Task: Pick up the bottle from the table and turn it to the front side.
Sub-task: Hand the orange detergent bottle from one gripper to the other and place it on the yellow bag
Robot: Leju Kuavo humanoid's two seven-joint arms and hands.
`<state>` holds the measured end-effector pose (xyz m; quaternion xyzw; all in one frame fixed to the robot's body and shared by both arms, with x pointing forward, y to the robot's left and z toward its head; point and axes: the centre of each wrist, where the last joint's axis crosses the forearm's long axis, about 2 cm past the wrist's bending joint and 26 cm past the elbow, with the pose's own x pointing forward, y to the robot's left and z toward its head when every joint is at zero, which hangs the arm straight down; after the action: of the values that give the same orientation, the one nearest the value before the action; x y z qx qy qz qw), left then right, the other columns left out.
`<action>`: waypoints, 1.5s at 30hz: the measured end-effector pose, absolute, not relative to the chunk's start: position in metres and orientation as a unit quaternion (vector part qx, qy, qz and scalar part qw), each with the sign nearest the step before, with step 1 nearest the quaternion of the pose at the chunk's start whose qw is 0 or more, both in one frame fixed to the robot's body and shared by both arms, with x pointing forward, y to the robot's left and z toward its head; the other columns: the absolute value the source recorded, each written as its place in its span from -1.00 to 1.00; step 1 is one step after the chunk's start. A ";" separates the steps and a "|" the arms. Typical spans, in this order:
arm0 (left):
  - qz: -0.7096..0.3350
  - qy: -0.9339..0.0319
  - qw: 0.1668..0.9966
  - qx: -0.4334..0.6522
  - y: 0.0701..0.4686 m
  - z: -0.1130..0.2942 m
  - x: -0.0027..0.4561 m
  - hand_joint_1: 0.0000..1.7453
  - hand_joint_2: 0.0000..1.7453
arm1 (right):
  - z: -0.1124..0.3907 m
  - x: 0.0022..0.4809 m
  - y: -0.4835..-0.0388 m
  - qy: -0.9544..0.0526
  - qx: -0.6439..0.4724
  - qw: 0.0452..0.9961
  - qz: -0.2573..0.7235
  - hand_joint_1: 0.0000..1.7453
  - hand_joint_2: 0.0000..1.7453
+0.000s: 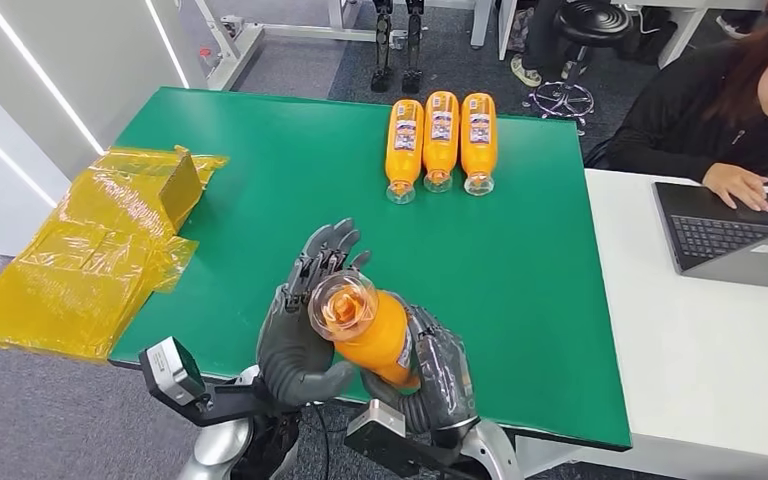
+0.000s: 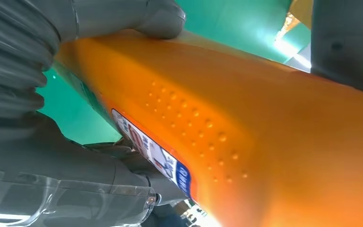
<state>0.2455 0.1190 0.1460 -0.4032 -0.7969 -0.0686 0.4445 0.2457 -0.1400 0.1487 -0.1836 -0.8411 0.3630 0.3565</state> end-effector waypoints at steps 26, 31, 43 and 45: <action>-0.109 -0.832 0.482 -0.250 0.131 0.120 0.257 1.00 1.00 | 0.127 0.253 -0.137 -0.826 -0.164 0.382 0.381 -1.00 1.00; -0.110 -0.831 0.493 -0.233 0.134 0.114 0.255 1.00 1.00 | 0.129 0.256 -0.134 -0.835 -0.162 0.368 0.375 -1.00 1.00; -0.159 -0.862 0.473 -0.085 0.150 0.114 0.263 1.00 1.00 | 0.127 0.253 -0.132 -0.843 -0.164 0.362 0.363 -1.00 1.00; -0.180 -0.873 0.452 -0.027 0.157 0.118 0.270 1.00 1.00 | 0.126 0.250 -0.132 -0.843 -0.163 0.363 0.361 -1.00 1.00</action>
<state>0.2701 0.1565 0.1184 -0.0271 -0.8733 -0.1797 0.4521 0.2504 -0.1321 0.1258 -0.1634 -0.8433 0.3611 0.3629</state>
